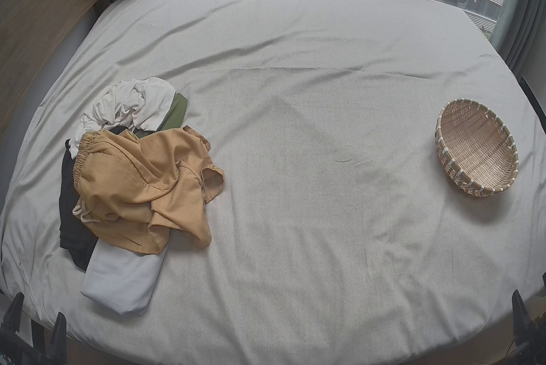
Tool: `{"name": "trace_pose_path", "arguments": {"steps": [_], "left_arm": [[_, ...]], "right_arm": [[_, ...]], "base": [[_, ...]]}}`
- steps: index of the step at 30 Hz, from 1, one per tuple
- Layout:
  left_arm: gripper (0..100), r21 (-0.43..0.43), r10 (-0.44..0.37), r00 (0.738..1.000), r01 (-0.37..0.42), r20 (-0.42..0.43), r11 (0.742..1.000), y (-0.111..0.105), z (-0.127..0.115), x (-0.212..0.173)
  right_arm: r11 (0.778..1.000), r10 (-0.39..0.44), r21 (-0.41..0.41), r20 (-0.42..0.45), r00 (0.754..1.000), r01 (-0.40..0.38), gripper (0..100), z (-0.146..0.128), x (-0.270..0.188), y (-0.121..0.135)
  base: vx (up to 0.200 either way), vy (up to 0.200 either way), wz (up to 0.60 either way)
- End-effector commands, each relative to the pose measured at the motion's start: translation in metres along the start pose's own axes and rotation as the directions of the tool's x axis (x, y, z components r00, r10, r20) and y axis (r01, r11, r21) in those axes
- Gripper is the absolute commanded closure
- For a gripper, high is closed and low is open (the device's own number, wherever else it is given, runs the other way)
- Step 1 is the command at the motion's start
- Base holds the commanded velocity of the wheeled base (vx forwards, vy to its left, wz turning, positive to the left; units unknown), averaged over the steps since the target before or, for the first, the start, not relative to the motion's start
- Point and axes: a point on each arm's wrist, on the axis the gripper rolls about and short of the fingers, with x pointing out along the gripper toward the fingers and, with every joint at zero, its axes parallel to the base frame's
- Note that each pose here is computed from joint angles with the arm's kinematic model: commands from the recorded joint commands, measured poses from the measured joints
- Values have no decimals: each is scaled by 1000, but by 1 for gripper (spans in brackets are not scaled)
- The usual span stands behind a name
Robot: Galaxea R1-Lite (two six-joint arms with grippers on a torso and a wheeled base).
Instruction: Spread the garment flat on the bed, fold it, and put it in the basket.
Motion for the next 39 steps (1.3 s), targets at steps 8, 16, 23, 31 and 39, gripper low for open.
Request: {"name": "trace_pose_path", "arguments": {"steps": [8,16,23,31,39], "left_arm": [[0,0,9,1000,-9,-3,1000,0,-5,0],[0,0,9,1000,-9,-3,1000,0,-5,0],[0,0,10,1000,-10,-3,1000,0,-5,0],[0,0,18,1000,-18,-2,1000,1,-5,0],[0,-2,21,1000,-21,-1,1000,1,-5,0]], "right_arm": [[1000,-1,-1,-6,1000,1,0,-5,0,0],[1000,-1,-1,-6,1000,1,0,-5,0,0],[1000,-1,-1,-6,1000,1,0,-5,0,0],[1000,-1,1,-6,1000,1,0,-5,0,0],[1000,-1,4,-6,1000,1,0,-5,0,0]], "base": [[0,0,0],[0,0,0],[0,0,0],[0,0,0],[0,0,0]]}}
